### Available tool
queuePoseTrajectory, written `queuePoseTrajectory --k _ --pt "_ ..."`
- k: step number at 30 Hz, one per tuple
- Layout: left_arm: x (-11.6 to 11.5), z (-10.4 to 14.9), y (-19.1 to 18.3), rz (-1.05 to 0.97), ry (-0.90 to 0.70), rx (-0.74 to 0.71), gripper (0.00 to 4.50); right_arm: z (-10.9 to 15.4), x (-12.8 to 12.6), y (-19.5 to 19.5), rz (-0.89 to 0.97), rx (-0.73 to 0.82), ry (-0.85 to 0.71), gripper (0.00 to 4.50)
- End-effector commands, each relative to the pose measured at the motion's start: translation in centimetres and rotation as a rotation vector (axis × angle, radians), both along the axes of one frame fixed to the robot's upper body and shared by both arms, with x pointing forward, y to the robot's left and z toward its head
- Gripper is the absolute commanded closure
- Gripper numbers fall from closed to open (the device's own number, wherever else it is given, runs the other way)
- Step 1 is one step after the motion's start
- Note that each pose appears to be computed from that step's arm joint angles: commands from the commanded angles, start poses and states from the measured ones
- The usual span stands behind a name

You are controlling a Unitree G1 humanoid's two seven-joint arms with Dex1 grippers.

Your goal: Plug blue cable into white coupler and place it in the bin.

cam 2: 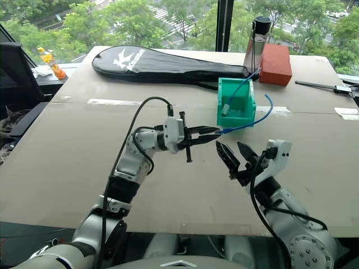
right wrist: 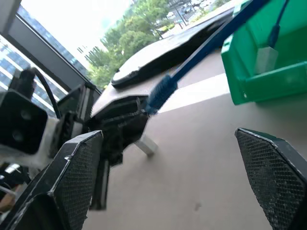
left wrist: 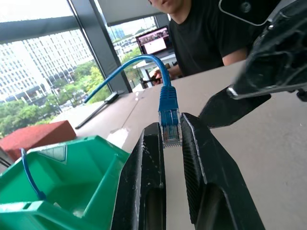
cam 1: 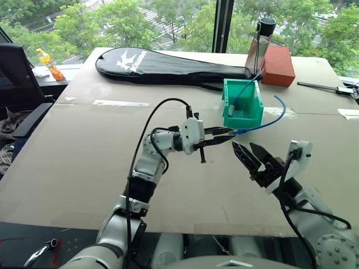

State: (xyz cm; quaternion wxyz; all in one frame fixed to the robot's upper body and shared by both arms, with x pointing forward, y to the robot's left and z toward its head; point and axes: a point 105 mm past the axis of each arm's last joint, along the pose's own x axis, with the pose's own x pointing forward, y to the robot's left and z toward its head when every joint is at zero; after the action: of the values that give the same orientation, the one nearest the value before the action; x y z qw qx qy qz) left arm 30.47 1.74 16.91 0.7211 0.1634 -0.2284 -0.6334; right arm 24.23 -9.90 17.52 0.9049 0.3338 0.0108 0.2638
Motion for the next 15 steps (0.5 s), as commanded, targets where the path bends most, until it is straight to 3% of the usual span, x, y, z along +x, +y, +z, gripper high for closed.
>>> queuePoseTrajectory --k 1,2,4,15 --pt "-0.3 2.2 -0.6 -0.006 -0.084 -0.033 4.5 1.4 0.4 0.1 -0.005 0.085 -0.014 0.66" --pt "-0.3 2.4 -0.7 -0.006 -0.085 -0.036 4.5 1.3 0.6 0.1 -0.005 0.087 -0.01 0.89" --pt "-0.4 2.6 -0.7 -0.006 -0.088 -0.038 4.5 1.5 0.6 0.4 0.01 0.109 -0.012 1.81" --pt "-0.3 3.2 -0.1 0.015 -0.07 -0.04 4.5 3.1 0.5 0.1 0.02 0.252 -0.049 1.81"
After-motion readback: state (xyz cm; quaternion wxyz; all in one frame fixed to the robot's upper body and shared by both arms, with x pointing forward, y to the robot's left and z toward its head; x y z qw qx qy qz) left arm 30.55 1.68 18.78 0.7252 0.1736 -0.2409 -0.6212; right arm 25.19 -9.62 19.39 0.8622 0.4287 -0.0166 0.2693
